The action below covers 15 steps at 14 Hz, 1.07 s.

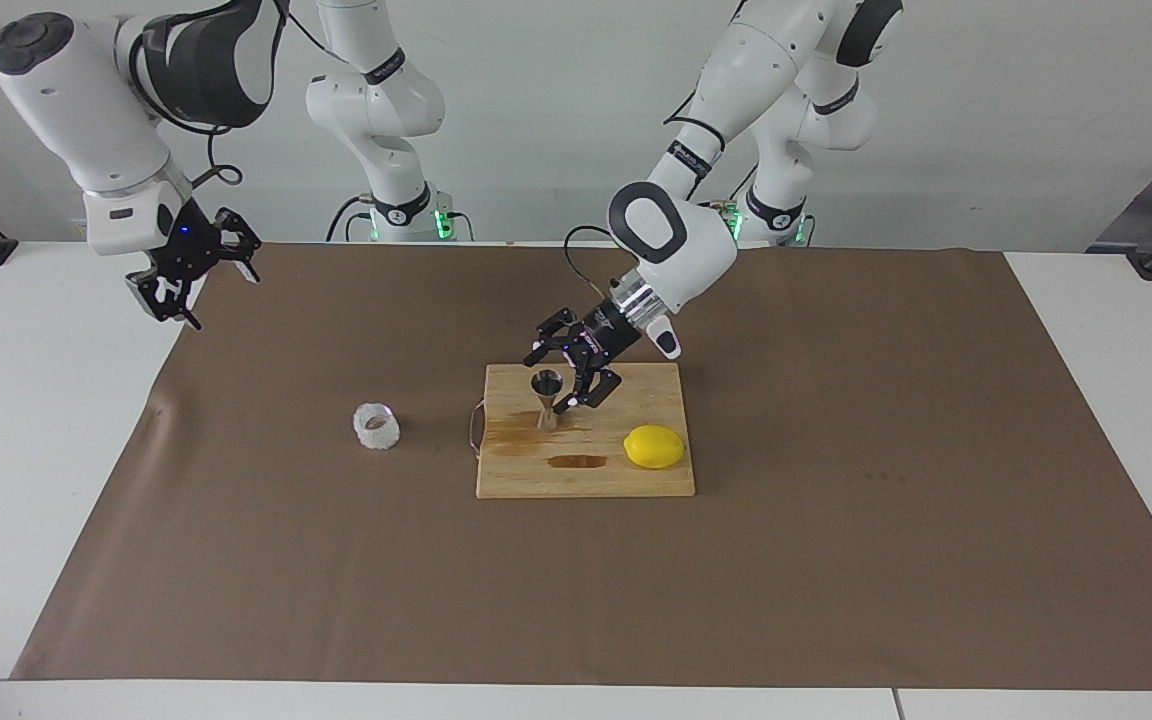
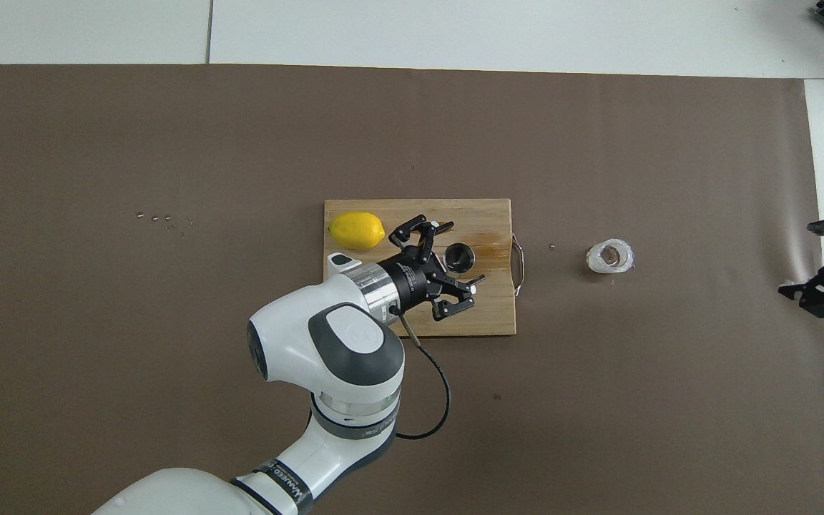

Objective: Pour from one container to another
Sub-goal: 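Raise the left gripper off the cup while the right gripper reaches the white cup, then grasp the white cup with the right gripper while the left gripper withdraws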

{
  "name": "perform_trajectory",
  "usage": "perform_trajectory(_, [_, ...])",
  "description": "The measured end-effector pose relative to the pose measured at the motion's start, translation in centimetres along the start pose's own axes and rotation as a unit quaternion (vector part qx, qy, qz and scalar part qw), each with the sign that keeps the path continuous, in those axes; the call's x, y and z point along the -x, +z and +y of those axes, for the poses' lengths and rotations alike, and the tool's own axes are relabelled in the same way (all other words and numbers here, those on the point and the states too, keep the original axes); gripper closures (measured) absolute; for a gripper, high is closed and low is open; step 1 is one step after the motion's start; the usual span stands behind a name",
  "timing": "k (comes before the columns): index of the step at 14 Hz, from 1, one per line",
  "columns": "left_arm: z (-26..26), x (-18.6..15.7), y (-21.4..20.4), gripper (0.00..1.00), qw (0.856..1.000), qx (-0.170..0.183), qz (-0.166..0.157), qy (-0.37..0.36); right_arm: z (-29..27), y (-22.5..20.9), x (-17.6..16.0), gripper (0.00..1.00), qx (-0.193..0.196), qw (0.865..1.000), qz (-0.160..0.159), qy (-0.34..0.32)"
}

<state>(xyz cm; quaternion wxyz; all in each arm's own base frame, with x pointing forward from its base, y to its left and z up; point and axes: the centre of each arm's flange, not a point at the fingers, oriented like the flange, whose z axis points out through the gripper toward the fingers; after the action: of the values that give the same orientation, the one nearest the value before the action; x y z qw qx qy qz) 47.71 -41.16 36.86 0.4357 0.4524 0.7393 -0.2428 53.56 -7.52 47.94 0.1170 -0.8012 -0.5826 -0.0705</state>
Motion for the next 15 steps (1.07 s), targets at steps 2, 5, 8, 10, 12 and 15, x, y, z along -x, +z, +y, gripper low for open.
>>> perform_trajectory(2, [1.9,2.0,-1.1,0.0,1.0,0.014,-0.011,0.026,1.5,2.9,1.5,0.0,-0.013,0.998,0.049,-0.038])
perform_trajectory(5, [5.1,3.3,-2.4,0.0,0.998,0.021,-0.028,0.047,3.8,6.9,3.8,0.0,-0.014,0.994,0.092,-0.057])
perform_trajectory(8, [9.9,3.0,-4.1,0.0,0.995,-0.008,-0.046,0.083,4.9,10.0,3.9,0.0,-0.016,0.988,0.144,-0.045])
perform_trajectory(10, [13.1,2.3,-5.8,0.0,0.991,-0.04,-0.05,0.116,5.4,11.7,4.0,0.0,-0.021,0.984,0.171,-0.034])
perform_trajectory(12, [15.2,1.7,-7.4,0.0,0.984,-0.072,-0.028,0.162,5.7,13.8,4.1,0.0,-0.029,0.98,0.197,-0.027])
perform_trajectory(15, [17.2,1.4,-9.6,0.0,0.963,-0.115,0.033,0.24,5.9,17.1,4.2,0.0,-0.045,0.975,0.216,-0.034])
